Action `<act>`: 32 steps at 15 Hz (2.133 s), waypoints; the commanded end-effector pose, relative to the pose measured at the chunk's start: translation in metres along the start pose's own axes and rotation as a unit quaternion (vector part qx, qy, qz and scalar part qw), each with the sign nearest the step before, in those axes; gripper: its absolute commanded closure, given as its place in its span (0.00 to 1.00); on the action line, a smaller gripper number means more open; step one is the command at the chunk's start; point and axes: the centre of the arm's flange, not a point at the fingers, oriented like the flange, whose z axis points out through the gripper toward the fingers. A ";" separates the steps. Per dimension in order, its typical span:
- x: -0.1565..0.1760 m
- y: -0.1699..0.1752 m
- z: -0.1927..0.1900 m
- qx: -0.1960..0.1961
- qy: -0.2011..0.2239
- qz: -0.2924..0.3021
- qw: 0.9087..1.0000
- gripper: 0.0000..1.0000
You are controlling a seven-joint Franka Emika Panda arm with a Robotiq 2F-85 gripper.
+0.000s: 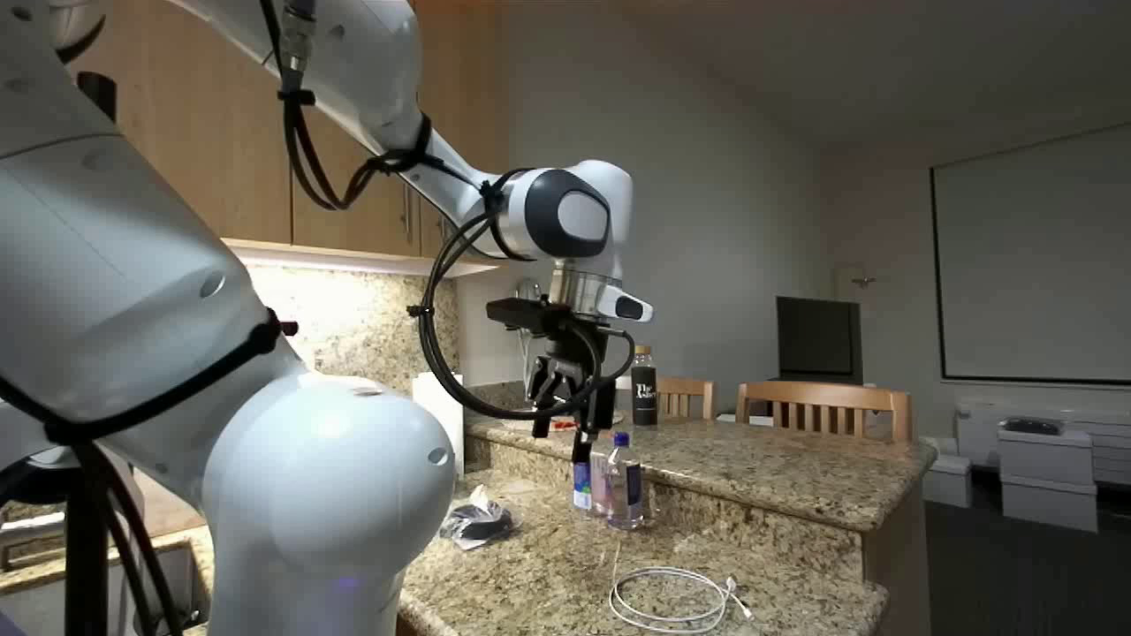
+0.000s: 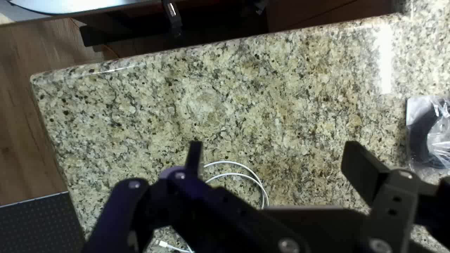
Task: Move the black object in the plastic
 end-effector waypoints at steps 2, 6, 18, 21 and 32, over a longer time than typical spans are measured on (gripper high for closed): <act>0.000 0.000 0.000 0.000 0.000 0.000 1.000 0.00; 0.000 0.000 0.000 0.000 0.000 0.000 1.000 0.00; 0.006 -0.218 0.089 -0.009 0.105 -0.174 0.979 0.00; 0.000 -0.284 0.111 -0.033 0.108 -0.231 0.966 0.00; -0.026 -0.328 0.102 -0.042 0.146 -0.301 0.941 0.00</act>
